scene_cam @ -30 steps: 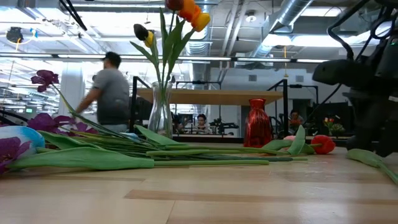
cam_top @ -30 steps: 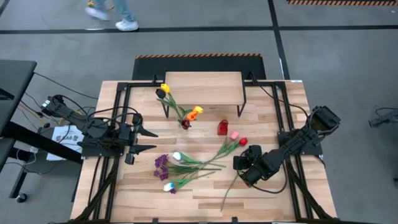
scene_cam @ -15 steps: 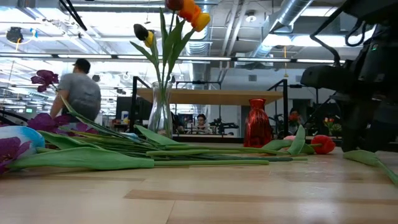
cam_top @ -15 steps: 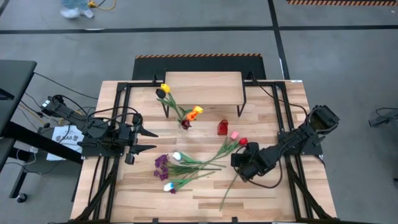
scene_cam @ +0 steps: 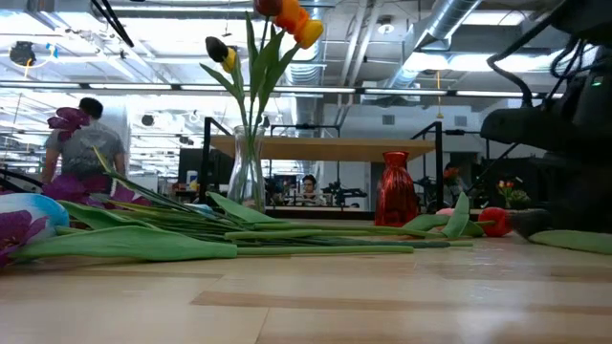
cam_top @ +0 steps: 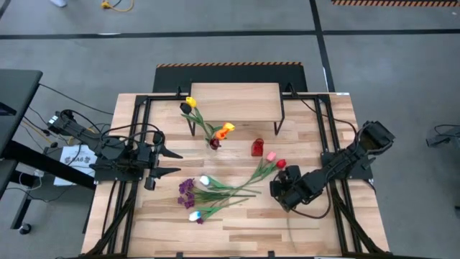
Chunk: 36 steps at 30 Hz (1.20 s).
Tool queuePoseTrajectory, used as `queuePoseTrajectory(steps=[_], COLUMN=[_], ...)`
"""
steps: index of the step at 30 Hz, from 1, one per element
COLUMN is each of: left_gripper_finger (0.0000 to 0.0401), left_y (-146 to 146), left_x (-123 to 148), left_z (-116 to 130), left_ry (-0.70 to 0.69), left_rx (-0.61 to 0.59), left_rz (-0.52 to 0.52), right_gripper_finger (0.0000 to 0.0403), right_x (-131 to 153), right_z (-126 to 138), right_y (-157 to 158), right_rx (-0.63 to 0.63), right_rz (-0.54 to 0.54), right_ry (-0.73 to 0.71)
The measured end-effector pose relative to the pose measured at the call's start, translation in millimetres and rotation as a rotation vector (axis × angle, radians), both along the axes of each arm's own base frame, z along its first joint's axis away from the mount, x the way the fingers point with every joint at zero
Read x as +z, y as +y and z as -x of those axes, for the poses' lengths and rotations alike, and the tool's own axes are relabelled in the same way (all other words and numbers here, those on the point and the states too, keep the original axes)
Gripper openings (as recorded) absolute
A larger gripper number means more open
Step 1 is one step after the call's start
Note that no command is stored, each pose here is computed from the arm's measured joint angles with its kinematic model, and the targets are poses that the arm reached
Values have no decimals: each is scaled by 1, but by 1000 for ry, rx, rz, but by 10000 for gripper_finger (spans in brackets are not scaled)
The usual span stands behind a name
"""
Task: Pick and place flowers into a vace then onto a shelf
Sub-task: Put the black tulip into the transparent vase
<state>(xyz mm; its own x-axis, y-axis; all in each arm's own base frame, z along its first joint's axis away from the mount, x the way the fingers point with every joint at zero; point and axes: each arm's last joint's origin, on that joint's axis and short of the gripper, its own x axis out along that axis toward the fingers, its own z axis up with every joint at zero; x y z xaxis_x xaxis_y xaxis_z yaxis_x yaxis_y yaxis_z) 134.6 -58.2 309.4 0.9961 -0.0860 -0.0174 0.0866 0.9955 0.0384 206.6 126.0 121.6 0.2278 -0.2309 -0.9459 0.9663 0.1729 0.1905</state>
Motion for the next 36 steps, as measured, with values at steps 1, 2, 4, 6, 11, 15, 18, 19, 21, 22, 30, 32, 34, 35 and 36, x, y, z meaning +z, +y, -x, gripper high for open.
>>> queuePoseTrajectory(steps=[1,2,4,6,11,15,18,19,21,22,30,32,34,35,36], left_gripper_finger=[170,170,170,170,170,170,170,170,170,170,170,170,170,170,170], left_y=[0,0,0,0,0,0,0,0,0,0,0,0,0,0,0], left_x=[0,0,0,0,0,0,1,1,1,2,2,2,3,3,4], left_z=[0,0,0,0,0,0,0,0,0,0,0,0,0,0,0], left_ry=[0,0,0,0,2,3,-2,-2,-5,-5,-2,-6,-14,-19,-22], left_rx=[0,0,0,0,0,1,1,1,1,1,1,1,0,-2,-10], left_rz=[0,0,0,0,17,41,72,84,108,119,151,152,154,155,156], right_gripper_finger=[9,10,16,19,5,9,4,3,6,6,4,4,2,2,2], right_x=[0,0,0,0,10,28,46,52,67,74,134,147,159,165,170], right_z=[0,0,0,0,-7,-18,-31,-36,-48,-54,-104,-115,-124,-128,-131], right_y=[1,1,3,4,17,28,36,38,43,45,44,39,33,29,26], right_rx=[23,42,70,80,167,290,421,464,545,587,867,928,991,1015,1036], right_rz=[16,28,40,50,153,282,413,456,545,592,897,949,987,1002,1011], right_ry=[-9,-16,-21,-29,-144,-222,-280,-299,-339,-351,-500,-573,-663,-708,-745])
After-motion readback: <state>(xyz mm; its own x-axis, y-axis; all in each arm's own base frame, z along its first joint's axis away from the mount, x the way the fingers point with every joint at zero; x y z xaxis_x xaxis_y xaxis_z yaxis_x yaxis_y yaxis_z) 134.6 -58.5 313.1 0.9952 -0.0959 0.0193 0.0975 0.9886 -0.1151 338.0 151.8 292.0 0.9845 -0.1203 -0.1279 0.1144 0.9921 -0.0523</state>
